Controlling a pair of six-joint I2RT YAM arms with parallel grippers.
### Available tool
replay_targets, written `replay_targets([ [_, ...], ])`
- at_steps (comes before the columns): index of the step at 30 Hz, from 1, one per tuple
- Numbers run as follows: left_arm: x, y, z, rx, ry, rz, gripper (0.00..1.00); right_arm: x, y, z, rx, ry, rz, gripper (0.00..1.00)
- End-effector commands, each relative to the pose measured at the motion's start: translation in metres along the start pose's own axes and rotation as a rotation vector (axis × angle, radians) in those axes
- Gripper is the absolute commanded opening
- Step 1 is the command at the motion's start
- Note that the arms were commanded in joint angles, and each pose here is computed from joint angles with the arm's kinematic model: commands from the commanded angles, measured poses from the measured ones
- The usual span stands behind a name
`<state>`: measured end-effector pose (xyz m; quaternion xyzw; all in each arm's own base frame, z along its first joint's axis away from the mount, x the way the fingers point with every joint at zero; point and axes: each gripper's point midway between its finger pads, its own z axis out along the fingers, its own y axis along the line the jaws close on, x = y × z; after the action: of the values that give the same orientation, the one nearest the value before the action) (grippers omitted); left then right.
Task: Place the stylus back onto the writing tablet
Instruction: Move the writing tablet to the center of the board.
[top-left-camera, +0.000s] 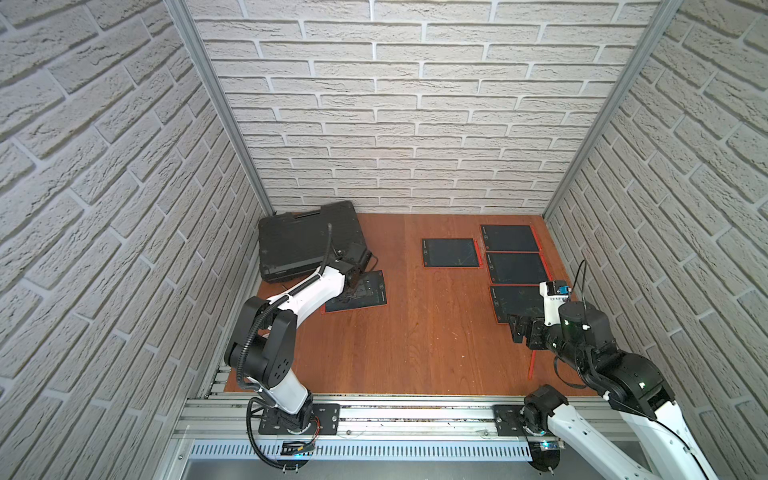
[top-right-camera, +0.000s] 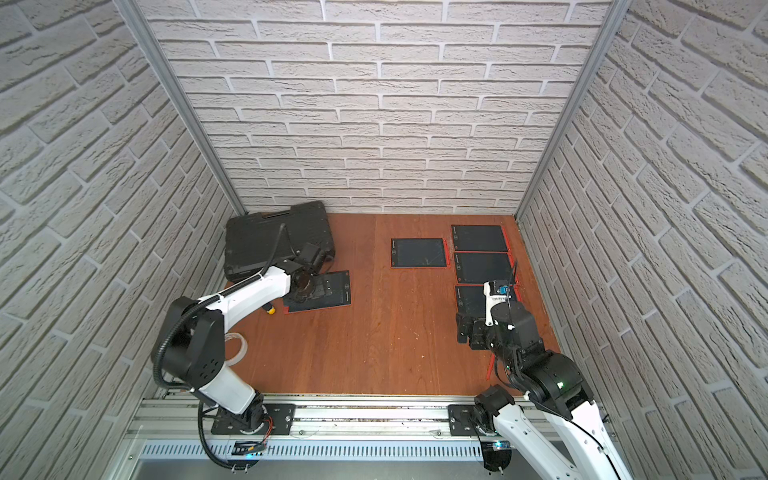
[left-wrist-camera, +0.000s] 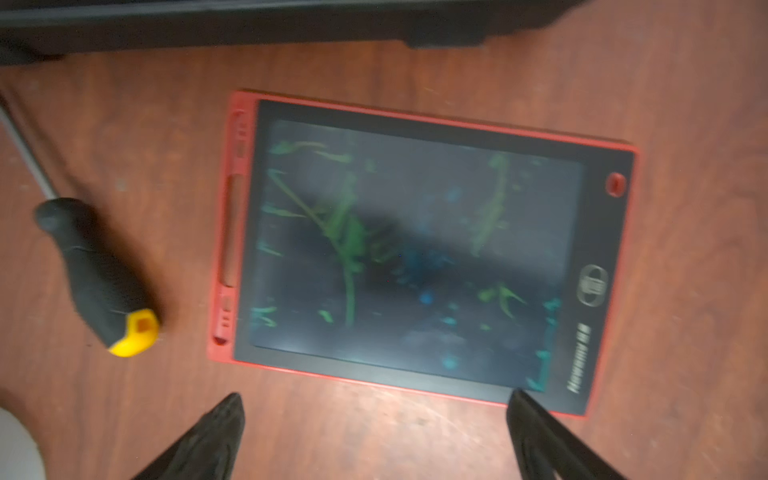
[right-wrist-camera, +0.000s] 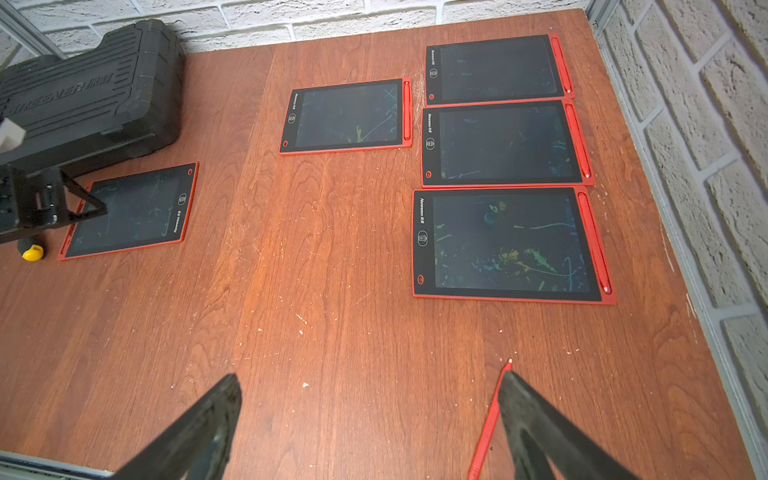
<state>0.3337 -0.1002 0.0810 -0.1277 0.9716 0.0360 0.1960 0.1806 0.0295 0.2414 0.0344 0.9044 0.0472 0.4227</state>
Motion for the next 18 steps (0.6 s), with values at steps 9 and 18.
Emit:
replay_targets([
  [9,-0.023,0.040,0.027,0.108,-0.008,-0.048,0.98,-0.006,0.003,0.004,-0.006,-0.021,0.003,0.95],
  [18,-0.041,0.047,0.049,0.182,-0.006,-0.097,0.98,-0.006,0.002,0.004,-0.002,-0.019,0.004,0.95],
])
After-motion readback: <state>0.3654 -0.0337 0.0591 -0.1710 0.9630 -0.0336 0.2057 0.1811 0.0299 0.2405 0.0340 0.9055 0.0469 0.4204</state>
